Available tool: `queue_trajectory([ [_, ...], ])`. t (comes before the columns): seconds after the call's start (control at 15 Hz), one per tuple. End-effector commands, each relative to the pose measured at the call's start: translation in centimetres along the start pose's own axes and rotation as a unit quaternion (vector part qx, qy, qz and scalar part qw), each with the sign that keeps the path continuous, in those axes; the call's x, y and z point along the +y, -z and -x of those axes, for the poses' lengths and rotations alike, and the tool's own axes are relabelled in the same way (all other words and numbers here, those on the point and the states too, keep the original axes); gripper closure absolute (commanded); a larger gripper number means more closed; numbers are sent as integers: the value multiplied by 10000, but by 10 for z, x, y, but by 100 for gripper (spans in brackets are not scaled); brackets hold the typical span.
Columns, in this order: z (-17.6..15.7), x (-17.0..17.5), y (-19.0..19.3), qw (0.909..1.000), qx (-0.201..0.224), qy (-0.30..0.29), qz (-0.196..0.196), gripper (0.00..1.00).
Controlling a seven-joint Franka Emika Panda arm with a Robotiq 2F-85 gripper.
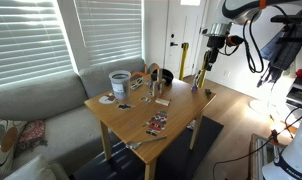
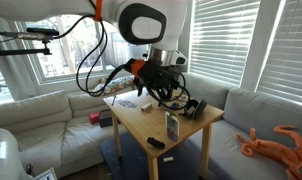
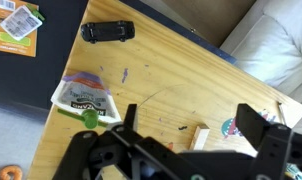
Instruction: Put the wooden block on top of the stack of blocks
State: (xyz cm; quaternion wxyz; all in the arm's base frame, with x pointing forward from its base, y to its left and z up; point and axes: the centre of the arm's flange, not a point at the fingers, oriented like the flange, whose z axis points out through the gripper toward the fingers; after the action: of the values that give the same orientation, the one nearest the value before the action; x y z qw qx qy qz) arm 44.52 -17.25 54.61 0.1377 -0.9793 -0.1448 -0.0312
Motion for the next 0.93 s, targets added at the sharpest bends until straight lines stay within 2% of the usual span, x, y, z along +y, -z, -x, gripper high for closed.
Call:
queue_trajectory([
  [0.0, 0, 0, 0, 10000, 0, 0, 0, 0],
  [0.47, 0, 0, 0, 10000, -1, 0, 0, 0],
  [0.53, -13, -15, -12, 10000, -28, 20, 12, 0],
  [0.73, -38, -66, -47, 9986, 32, 161, 495, 0],
  [0.87, -59, -94, -72, 9962, 255, 207, 806, 0],
])
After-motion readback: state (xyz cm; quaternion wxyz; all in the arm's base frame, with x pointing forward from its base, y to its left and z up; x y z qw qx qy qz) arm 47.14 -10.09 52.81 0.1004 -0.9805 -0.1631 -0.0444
